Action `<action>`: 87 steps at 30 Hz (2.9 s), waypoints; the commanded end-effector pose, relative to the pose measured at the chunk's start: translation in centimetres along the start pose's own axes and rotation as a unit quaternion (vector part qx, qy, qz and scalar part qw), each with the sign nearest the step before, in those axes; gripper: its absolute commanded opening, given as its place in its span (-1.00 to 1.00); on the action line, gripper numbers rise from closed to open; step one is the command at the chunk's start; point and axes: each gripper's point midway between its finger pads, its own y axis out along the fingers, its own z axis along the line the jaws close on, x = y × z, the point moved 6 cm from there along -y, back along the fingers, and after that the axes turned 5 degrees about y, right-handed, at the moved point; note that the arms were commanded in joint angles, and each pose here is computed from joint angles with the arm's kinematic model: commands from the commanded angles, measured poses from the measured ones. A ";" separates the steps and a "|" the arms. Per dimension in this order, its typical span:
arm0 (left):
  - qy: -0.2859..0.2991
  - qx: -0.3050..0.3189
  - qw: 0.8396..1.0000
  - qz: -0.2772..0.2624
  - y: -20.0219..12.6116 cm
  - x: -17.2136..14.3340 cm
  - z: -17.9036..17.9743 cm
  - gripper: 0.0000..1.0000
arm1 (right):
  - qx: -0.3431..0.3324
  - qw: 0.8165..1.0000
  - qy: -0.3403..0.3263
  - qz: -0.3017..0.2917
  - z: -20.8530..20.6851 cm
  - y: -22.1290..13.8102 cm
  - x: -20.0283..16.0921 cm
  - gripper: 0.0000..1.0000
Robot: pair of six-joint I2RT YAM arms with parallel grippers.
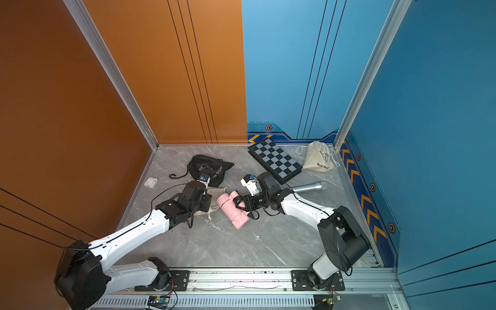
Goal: Pack away hair dryers
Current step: Place the hair dryer in the drawstring bag.
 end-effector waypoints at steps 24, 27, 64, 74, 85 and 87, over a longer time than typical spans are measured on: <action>0.005 -0.045 0.998 -0.032 -0.3 1.4 -2.2 -1.00 | 0.082 0.996 -0.013 0.027 2.4 6.0 2.4 -0.51; 0.007 -0.053 0.998 -0.032 -0.2 1.5 -2.6 -1.00 | 0.090 0.995 -0.009 0.029 2.4 6.4 2.6 -0.51; 0.054 -0.121 0.990 -0.038 -3.5 0.8 -3.6 -1.00 | 0.229 0.957 0.142 -0.108 0.6 5.6 9.1 -0.54; 0.043 -0.136 0.989 -0.031 -3.3 0.3 -3.6 -1.00 | 0.219 0.956 0.137 -0.141 1.1 3.7 10.0 -0.54; 0.033 -0.140 0.989 -0.012 -2.1 -0.8 -4.2 -1.00 | 0.202 0.958 0.131 -0.157 2.0 2.0 10.6 -0.52; 0.030 -0.142 0.989 -0.021 -2.4 -0.2 -4.2 -1.00 | 0.154 0.971 0.116 -0.142 1.6 2.7 9.8 -0.52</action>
